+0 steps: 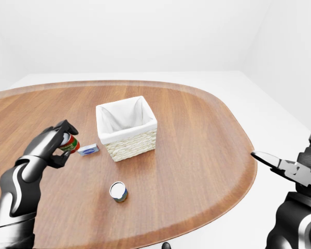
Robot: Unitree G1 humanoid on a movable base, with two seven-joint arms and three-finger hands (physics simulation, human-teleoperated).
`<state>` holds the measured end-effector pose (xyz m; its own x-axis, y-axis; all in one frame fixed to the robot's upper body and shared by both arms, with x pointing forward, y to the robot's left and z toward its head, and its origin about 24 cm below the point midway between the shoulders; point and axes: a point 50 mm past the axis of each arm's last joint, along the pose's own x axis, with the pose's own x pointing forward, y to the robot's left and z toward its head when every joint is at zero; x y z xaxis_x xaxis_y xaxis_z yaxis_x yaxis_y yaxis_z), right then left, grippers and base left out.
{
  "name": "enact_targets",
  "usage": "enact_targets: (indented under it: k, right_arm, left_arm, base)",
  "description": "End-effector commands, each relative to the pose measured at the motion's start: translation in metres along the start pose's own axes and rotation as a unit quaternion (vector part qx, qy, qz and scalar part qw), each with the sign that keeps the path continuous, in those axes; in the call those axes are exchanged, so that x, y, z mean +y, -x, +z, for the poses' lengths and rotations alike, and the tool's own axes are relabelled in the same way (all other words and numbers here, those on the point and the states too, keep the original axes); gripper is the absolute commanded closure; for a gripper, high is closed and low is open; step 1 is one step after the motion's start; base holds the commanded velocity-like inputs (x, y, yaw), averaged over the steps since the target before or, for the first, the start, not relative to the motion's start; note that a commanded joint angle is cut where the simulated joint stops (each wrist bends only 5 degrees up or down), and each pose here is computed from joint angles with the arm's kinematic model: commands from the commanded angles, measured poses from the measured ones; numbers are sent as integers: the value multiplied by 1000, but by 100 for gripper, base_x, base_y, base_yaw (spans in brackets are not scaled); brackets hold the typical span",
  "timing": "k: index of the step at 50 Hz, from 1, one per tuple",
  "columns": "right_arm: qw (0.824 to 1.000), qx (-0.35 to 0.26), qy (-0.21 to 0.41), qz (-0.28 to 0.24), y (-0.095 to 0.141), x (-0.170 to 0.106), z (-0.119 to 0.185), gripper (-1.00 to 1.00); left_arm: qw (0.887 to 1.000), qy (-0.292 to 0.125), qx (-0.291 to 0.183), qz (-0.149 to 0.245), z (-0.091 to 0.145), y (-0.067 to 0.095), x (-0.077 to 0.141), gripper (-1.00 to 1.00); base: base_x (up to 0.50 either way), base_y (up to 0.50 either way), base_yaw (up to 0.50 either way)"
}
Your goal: Pick up the tomato sauce, and put it in the basket.
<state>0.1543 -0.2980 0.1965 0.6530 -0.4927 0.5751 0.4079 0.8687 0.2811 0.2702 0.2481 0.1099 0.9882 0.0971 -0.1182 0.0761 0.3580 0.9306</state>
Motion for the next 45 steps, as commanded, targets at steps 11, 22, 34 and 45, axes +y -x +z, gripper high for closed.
enact_targets:
  k: [11,22,34,45]
  right_arm:
    - [1000,6,0,3,0,2,-4,-100]
    - [1000,-2,-4,5,-1,3,0,-100]
    - [1000,2,-5,6,-1,2,-1,-100]
    - [1000,-10,-7,7,-2,4,4,-100]
  left_arm:
    - [973,-131,5,189,144,-51,308,100]
    - [976,-126,-32,175,187,-82,274,100]
    - [989,-79,-79,96,200,-116,187,100]
    - [987,-126,-79,59,206,-124,153,100]
  base:
    - [0,0,0]
    - [0,0,0]
    - [0,0,0]
    - [0,0,0]
